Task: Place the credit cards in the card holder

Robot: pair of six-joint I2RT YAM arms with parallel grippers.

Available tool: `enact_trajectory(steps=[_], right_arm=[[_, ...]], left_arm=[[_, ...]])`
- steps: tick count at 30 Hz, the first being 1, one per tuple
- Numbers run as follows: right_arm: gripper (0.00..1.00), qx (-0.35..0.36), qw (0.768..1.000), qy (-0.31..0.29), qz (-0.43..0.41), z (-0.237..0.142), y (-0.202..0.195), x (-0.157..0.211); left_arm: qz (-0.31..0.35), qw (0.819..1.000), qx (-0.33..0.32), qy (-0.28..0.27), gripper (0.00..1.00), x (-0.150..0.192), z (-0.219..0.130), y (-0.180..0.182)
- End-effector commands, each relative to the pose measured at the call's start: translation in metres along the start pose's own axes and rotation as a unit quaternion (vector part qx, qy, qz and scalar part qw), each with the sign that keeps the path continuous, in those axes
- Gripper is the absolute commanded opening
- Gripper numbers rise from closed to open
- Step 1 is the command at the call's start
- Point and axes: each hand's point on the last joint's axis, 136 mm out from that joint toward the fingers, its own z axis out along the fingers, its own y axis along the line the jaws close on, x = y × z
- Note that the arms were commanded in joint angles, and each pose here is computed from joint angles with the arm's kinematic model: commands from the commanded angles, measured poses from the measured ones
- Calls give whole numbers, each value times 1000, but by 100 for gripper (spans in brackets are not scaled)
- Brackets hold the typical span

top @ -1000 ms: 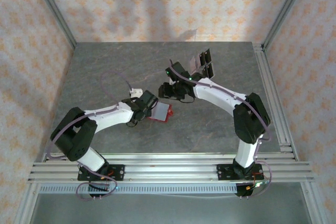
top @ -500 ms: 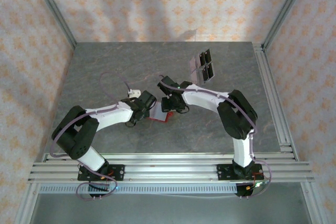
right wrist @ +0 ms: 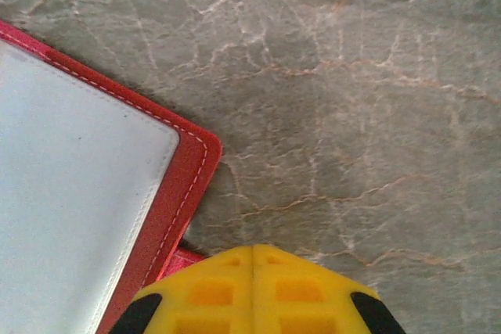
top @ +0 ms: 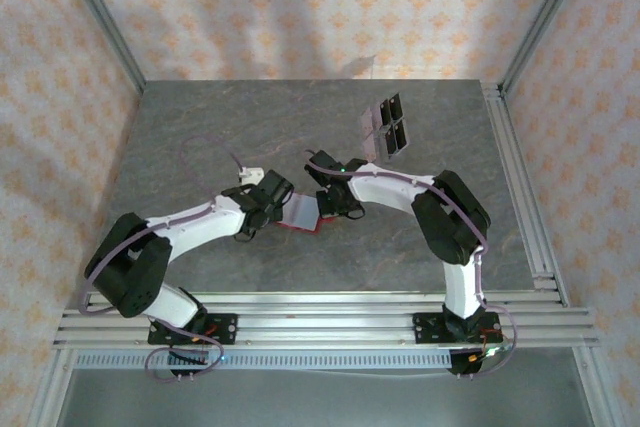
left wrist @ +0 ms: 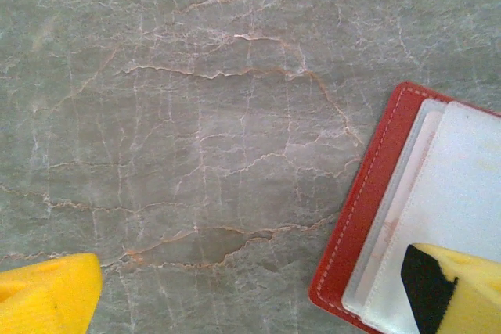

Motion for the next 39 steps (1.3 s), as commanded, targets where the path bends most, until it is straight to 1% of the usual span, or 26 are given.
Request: enact_trajectory(steps=[1, 3, 7, 8, 10, 11, 12, 14, 17, 20, 22, 25, 30, 32, 36, 39], right_arm=[[0, 33, 998, -12, -42, -17, -24, -3], [0, 41, 997, -12, -58, -20, -33, -6], [0, 51, 997, -10, -63, -19, -47, -15], [2, 50, 997, -11, -65, -19, -47, -18], [12, 46, 997, -12, -63, -18, -46, -24], [21, 42, 997, -11, -63, -19, -44, -27], [26, 38, 997, -11, -62, -20, -42, -29], [35, 20, 998, -19, -50, -32, -36, -38], [42, -16, 999, -50, -14, -66, -29, -60], [46, -18, 995, -91, 24, -99, -38, -88], [46, -8, 994, -99, 41, -109, -49, -101], [46, 25, 993, -103, 59, -110, -71, -119], [46, 72, 989, -96, 84, -97, -107, -141], [43, 86, 989, -84, 88, -89, -117, -145], [40, 108, 988, -64, 85, -74, -130, -150], [39, 122, 988, -51, 79, -65, -135, -152]], left_arm=[[-8, 1000, -6, -14, 100, -14, -14, 10], [-12, 1000, 1, -19, 100, -18, -19, 10], [-18, 999, 15, -23, 100, -24, -25, 6], [-18, 999, 17, -23, 100, -25, -26, 5], [-20, 999, 21, -23, 100, -27, -26, 3], [-19, 999, 22, -23, 100, -27, -26, 2], [-19, 999, 25, -22, 100, -27, -26, 0], [-18, 999, 26, -20, 100, -27, -25, -2], [-13, 999, 25, -16, 100, -25, -23, -3], [-12, 999, 28, -14, 100, -24, -20, -5], [-10, 999, 31, -11, 100, -23, -18, -7], [-10, 999, 35, -5, 100, -21, -15, -12], [-5, 999, 39, 8, 100, -17, -8, -19], [-3, 999, 37, 10, 100, -16, -6, -20], [-2, 999, 36, 10, 100, -17, -5, -21], [0, 999, 34, 11, 100, -18, -4, -21]])
